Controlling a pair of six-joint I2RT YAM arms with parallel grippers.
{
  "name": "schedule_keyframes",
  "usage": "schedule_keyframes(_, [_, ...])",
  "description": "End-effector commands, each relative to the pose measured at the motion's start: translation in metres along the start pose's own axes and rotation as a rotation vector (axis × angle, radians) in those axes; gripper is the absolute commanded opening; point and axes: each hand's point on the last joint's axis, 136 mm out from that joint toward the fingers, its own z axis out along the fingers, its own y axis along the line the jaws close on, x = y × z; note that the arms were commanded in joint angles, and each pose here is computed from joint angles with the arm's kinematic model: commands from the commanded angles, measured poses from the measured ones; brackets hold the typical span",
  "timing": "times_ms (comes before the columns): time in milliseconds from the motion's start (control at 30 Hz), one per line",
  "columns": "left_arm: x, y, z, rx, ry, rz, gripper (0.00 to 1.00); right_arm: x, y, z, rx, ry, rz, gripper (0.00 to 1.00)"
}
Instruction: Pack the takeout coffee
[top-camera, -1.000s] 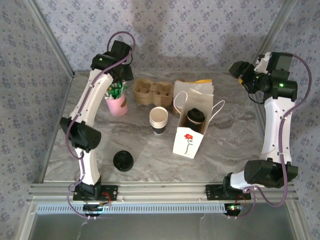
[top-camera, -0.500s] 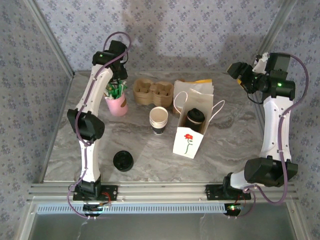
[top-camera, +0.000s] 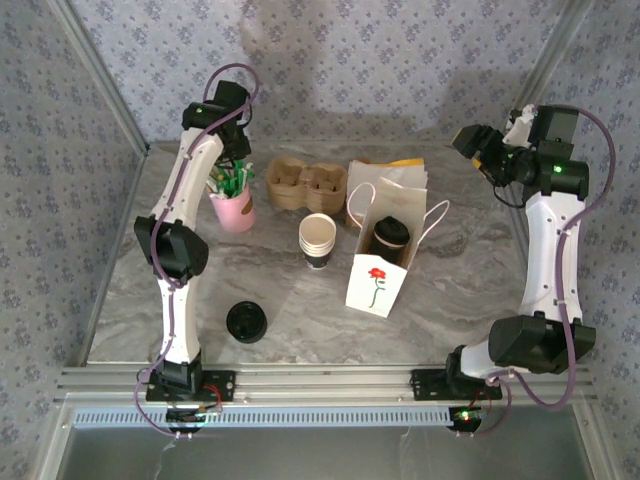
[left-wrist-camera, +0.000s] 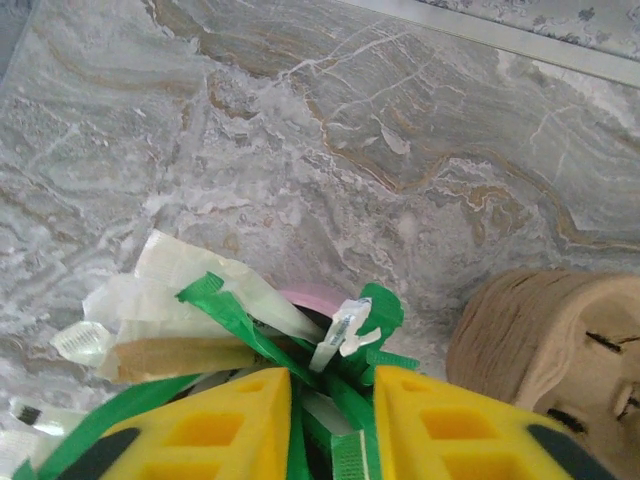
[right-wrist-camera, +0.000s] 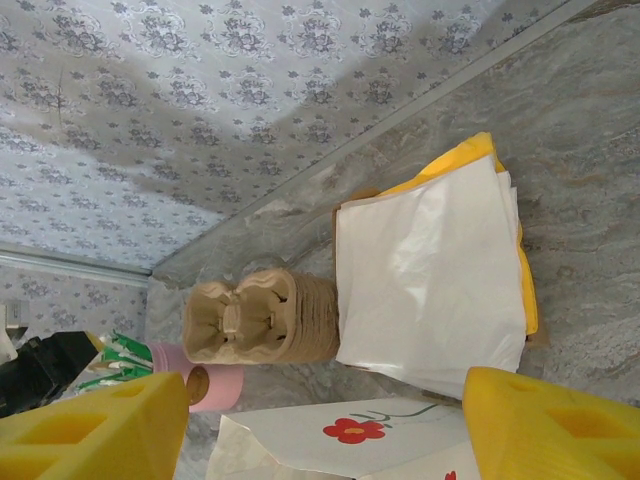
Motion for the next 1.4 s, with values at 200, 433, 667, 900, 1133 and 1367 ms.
schedule_keyframes(200, [-0.012, 0.003, -0.004, -0.002, -0.040, 0.019, 0.09, 0.005, -0.001, -0.003, 0.010, 0.006, -0.027, 0.74])
schedule_keyframes(433, [-0.019, 0.009, -0.029, 0.001, -0.086, 0.027, 0.00, 0.005, 0.004, -0.008, 0.002, -0.003, -0.028, 0.74])
schedule_keyframes(667, [-0.030, 0.013, -0.073, 0.010, -0.181, 0.058, 0.00, 0.007, 0.009, -0.013, 0.003, -0.005, -0.036, 0.74])
schedule_keyframes(900, [-0.029, 0.014, -0.091, 0.042, -0.206, 0.061, 0.08, 0.010, 0.017, -0.020, 0.007, 0.002, -0.060, 0.74])
schedule_keyframes(1133, [-0.012, 0.003, -0.054, 0.065, -0.081, 0.093, 0.51, 0.012, 0.018, -0.018, 0.015, 0.013, -0.080, 0.75])
schedule_keyframes(1367, [-0.012, -0.005, -0.018, 0.058, -0.035, 0.077, 0.45, 0.012, 0.012, -0.009, 0.026, 0.031, -0.082, 0.76])
